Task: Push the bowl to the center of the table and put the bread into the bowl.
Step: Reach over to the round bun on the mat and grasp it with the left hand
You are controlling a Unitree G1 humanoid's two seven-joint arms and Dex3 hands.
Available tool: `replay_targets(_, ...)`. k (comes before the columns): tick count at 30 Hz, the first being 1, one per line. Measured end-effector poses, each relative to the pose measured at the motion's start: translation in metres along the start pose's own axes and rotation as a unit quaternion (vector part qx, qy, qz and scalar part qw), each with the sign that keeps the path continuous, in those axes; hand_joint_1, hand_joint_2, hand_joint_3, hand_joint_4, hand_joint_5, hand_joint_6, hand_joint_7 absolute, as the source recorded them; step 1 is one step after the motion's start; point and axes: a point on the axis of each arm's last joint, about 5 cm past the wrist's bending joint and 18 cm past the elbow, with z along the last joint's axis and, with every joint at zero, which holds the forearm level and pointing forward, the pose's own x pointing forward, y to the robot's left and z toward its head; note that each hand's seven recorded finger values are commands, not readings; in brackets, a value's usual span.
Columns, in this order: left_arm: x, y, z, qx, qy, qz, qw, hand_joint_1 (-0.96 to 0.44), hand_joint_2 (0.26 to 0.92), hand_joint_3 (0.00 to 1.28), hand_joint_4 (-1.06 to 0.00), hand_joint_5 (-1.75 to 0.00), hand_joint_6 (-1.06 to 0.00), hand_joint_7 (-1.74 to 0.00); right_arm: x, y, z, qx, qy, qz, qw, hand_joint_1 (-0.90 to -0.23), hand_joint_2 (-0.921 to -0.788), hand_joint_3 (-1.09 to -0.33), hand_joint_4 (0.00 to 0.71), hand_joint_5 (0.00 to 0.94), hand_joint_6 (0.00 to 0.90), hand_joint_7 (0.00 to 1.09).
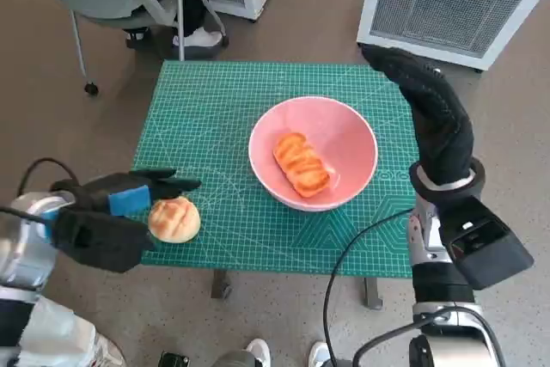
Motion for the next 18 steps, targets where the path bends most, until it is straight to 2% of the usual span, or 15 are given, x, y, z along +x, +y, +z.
replay_targets(7,0.017,-0.013,-0.008,-0.006,-0.006,-0.011,1.0,-0.2,0.785,0.01,-0.23,-0.05,-0.34,-0.05,0.0003,-0.001,0.001,-0.001,0.001,-0.002,1.0,-0.666,-0.921,-0.8,0.302,0.031,-0.001,0.71)
replay_targets(11,0.021,-0.013,-0.01,0.007,-0.014,0.0,1.0,-0.17,0.816,0.01,-0.4,-0.08,-0.44,-0.09,0.0002,-0.001,0.001,-0.001,0.001,-0.002,1.0,-0.666,-0.921,-0.8,0.303,0.032,-0.001,0.71)
replay_targets(12,0.021,-0.013,-0.01,0.01,-0.015,0.003,1.0,-0.15,0.831,0.01,-0.48,-0.1,-0.5,-0.13,0.0002,-0.001,0.001,-0.001,0.001,-0.002,1.0,-0.666,-0.921,-0.8,0.303,0.032,-0.001,0.71)
replay_targets(13,0.022,-0.014,-0.01,0.016,-0.014,0.006,1.0,-0.14,0.836,0.01,-0.51,-0.11,-0.52,-0.14,0.0003,-0.001,0.001,-0.002,0.001,-0.001,1.0,-0.666,-0.921,-0.8,0.303,0.032,-0.001,0.71)
replay_targets(14,0.023,-0.014,-0.01,0.021,-0.014,0.009,1.0,-0.13,0.854,0.01,-0.6,-0.15,-0.6,-0.2,0.0003,-0.001,0.001,-0.002,0.0,-0.001,1.0,-0.667,-0.921,-0.8,0.303,0.032,-0.001,0.71)
replay_targets(15,0.024,-0.014,-0.01,0.026,-0.014,0.013,0.999,-0.12,0.862,0.01,-0.63,-0.18,-0.61,-0.25,0.0004,-0.001,0.001,-0.002,0.0,-0.001,1.0,-0.667,-0.921,-0.8,0.303,0.032,-0.001,0.71)
replay_targets(16,0.024,-0.014,-0.011,0.03,-0.014,0.019,0.999,-0.1,0.878,0.02,-0.65,-0.39,-0.62,-0.48,0.0005,-0.001,0.001,-0.002,0.0,-0.002,1.0,-0.667,-0.921,-0.799,0.303,0.032,-0.001,0.71)
replay_targets(17,0.024,-0.015,-0.011,0.033,-0.014,0.024,0.999,-0.06,0.894,0.06,-0.62,-0.69,-0.6,-0.77,0.0005,-0.001,0.001,-0.002,0.0,-0.002,1.0,-0.667,-0.921,-0.799,0.303,0.032,-0.001,0.71)
replay_targets(18,0.025,-0.015,-0.011,0.039,-0.015,0.031,0.999,-0.04,0.903,0.07,-0.62,-0.88,-0.62,-0.91,0.0006,-0.001,0.001,-0.003,0.0,-0.002,1.0,-0.667,-0.921,-0.799,0.304,0.032,-0.001,0.71)
